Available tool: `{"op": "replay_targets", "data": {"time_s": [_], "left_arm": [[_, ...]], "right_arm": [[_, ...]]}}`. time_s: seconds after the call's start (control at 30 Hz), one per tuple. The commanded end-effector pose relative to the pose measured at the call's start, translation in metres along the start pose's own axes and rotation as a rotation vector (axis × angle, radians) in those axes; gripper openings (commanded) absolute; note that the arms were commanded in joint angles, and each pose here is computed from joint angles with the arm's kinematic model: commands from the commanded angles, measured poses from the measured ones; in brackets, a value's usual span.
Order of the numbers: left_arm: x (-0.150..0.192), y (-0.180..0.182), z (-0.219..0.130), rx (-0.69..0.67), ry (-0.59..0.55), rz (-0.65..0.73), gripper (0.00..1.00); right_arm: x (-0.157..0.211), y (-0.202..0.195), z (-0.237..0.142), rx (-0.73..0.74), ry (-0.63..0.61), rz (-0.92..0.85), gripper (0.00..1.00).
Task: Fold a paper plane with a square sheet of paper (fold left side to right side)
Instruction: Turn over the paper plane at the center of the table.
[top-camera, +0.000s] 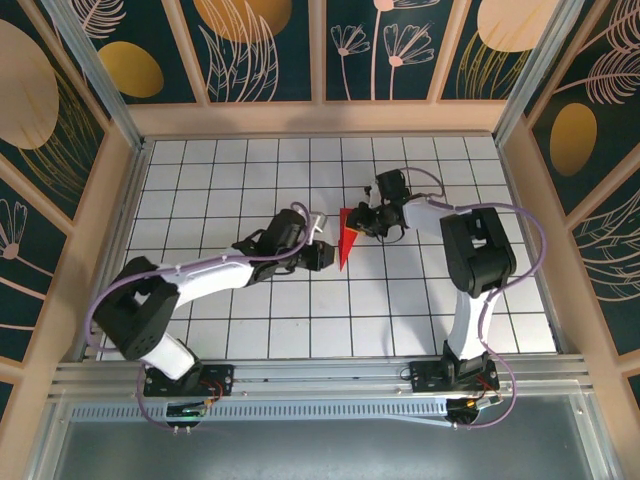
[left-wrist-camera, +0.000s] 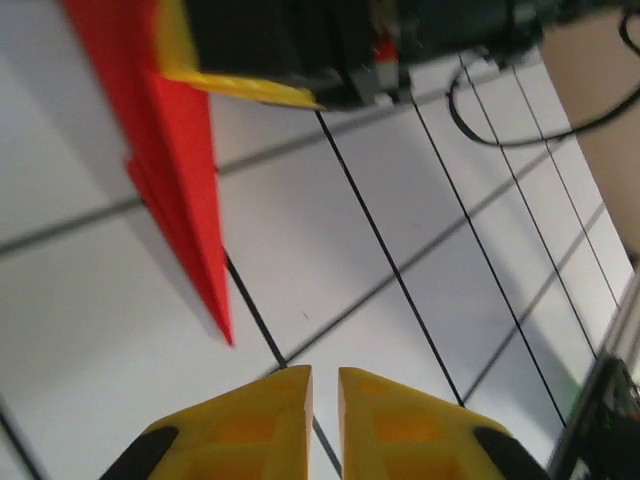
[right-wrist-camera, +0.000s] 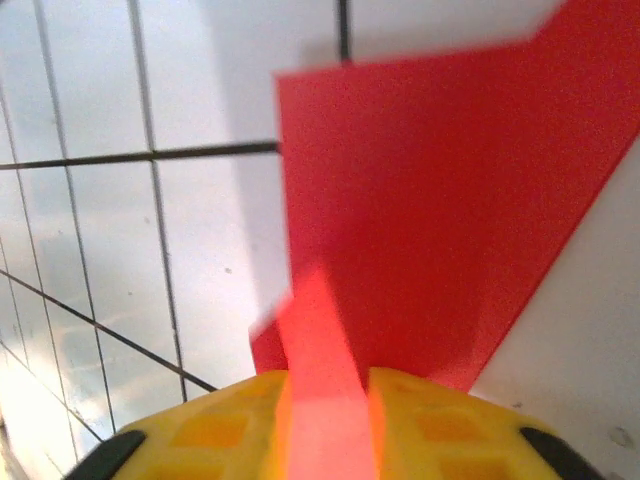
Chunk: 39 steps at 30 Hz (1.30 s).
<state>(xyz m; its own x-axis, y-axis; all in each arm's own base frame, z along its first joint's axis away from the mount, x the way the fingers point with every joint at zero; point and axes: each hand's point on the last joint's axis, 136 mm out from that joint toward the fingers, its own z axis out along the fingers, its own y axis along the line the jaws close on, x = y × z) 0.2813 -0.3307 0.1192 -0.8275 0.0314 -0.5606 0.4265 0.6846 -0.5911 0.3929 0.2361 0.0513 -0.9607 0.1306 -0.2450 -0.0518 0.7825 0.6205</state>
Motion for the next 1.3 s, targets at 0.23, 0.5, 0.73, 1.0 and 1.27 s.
{"op": "replay_targets", "data": {"time_s": [0.23, 0.5, 0.73, 1.0, 1.27], "left_arm": [[-0.065, 0.062, -0.068, -0.358, -0.442, -0.067, 0.63], [-0.063, 0.083, -0.089, -0.498, -0.483, -0.037, 0.76], [-0.052, 0.095, -0.106, -0.555, -0.507, -0.031, 0.81], [-0.047, 0.102, -0.114, -0.587, -0.527, -0.033, 0.83], [-0.051, 0.101, -0.116, -0.592, -0.534, -0.027, 0.83]], "right_arm": [[-0.013, 0.0, -0.039, 0.321, -0.129, -0.108, 0.54], [-0.007, 0.005, -0.006, 0.42, -0.1, -0.131, 0.69], [-0.014, -0.013, 0.012, 0.519, -0.079, -0.114, 0.71], [-0.005, -0.016, 0.011, 0.562, -0.064, -0.118, 0.46], [-0.008, -0.011, -0.006, 0.58, -0.097, -0.128, 0.24]]}}
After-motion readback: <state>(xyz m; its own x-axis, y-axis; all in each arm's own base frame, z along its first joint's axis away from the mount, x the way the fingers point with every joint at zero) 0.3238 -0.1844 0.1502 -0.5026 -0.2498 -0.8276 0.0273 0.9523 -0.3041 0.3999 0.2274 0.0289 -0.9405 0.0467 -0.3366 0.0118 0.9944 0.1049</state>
